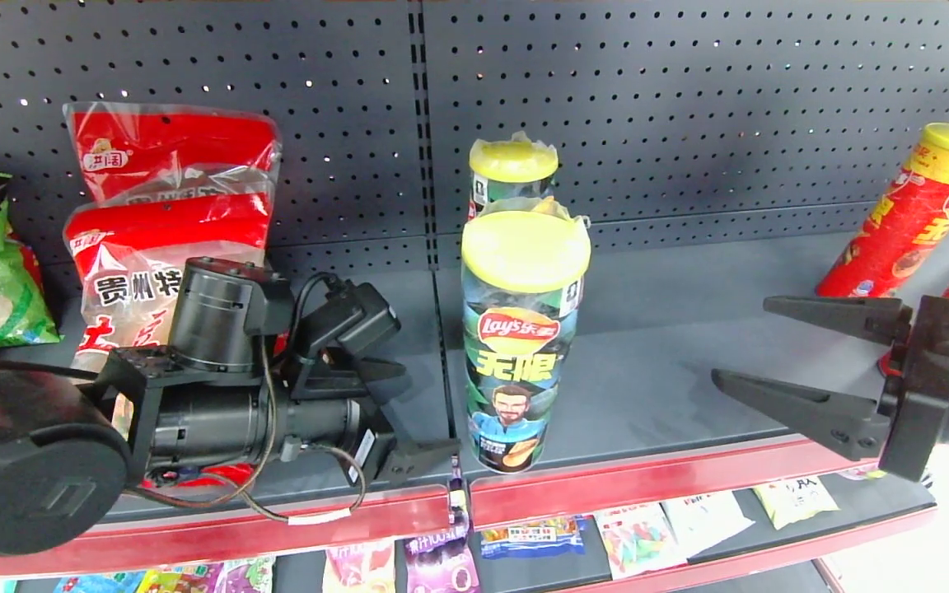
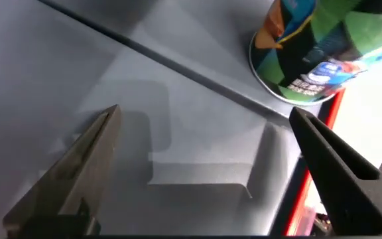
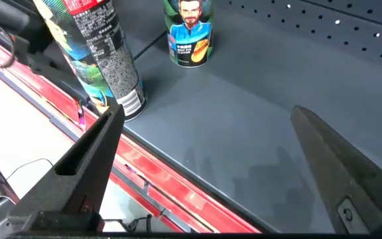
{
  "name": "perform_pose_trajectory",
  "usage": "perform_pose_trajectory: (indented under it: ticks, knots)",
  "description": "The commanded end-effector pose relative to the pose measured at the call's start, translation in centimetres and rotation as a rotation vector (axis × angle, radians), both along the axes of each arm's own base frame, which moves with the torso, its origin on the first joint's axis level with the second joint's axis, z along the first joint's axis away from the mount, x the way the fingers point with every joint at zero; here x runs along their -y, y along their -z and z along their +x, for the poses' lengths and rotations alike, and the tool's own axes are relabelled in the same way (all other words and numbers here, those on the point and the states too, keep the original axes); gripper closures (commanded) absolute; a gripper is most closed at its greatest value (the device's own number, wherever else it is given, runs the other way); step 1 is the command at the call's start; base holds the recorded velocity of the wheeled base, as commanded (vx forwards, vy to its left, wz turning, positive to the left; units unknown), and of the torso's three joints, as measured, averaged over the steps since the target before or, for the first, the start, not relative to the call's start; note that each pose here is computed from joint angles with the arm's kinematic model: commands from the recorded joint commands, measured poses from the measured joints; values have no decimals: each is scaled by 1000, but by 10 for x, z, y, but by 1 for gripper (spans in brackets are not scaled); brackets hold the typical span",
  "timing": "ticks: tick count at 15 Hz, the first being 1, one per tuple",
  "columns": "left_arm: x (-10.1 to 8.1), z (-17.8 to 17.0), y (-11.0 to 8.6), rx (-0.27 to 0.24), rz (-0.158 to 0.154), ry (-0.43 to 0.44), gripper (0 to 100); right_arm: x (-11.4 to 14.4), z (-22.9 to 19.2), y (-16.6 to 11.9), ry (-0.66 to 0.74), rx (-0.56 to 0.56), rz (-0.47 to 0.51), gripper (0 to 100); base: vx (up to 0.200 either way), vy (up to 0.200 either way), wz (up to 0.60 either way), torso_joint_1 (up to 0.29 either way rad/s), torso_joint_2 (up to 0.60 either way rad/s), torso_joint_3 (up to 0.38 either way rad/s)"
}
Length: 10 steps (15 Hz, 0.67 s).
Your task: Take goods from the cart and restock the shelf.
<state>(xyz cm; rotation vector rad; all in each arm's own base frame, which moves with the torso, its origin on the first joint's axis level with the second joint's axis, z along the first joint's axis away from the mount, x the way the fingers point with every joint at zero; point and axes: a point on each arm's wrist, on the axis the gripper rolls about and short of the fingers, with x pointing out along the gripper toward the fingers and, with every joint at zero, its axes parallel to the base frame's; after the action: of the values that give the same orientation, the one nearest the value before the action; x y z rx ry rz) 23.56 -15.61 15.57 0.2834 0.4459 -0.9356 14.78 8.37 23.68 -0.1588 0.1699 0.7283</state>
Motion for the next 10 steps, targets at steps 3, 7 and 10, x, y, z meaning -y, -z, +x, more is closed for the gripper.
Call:
perform_pose_trajectory:
  ticks: [3, 7, 10]
  knots:
    - [6, 8, 3, -5, 6, 1, 0, -1, 2, -2, -1, 2, 2, 0, 0, 0, 0, 0, 0, 0]
    - [8, 6, 3, -5, 6, 9, 0, -1, 3, -2, 1, 3, 3, 0, 0, 0, 0, 0, 0, 0]
    - [13, 3, 3, -6, 6, 30, 0, -2, 3, -2, 1, 1, 2, 0, 0, 0, 0, 0, 0, 0]
